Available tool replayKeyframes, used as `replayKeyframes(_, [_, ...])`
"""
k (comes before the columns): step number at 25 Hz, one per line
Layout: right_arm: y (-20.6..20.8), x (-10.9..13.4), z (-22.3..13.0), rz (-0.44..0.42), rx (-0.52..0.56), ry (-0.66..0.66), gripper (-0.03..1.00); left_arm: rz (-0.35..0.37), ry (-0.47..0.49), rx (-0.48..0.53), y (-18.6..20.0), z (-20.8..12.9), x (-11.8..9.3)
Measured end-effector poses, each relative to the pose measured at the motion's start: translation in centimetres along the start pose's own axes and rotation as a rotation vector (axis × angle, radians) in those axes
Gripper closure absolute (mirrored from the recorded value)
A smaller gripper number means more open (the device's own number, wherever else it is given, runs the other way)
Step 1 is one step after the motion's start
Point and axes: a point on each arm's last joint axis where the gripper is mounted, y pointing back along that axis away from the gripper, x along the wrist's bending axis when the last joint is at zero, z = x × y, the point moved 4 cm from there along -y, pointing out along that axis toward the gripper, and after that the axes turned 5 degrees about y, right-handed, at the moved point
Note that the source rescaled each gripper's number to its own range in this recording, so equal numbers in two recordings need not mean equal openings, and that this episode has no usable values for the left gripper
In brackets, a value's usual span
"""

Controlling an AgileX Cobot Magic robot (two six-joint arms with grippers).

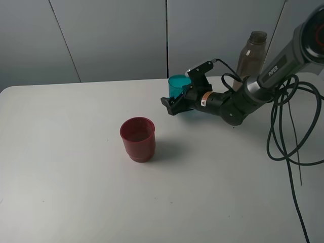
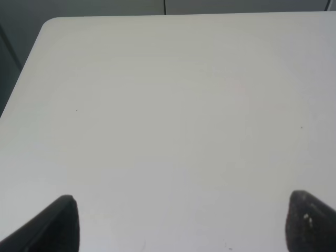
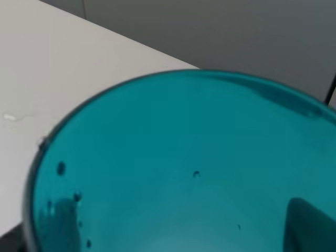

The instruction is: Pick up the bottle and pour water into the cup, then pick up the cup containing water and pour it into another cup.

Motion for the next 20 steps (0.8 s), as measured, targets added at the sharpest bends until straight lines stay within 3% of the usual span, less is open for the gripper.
replayKeyframes(1, [0.0,0.0,-0.1,-0.002,0.006,-0.004,0.05,0.0,0.0,0.0,0.0,0.0,0.0])
replayKeyframes(3, [0.0,-0.1,-0.4,-0.005,0.022,-0.019,-0.01,0.0,0.002,0.0,0.0,0.0,0.0])
replayKeyframes(13, [1.3,-0.1,0.6,-0.018,0.062,-0.043,-0.03,0.0,0.002,0.0,0.0,0.0,0.0])
replayKeyframes(20, [3.4,0.1,-0.1,-0.031,0.192,-0.023,-0.03,0.0,0.002,0.0,0.0,0.0,0.0])
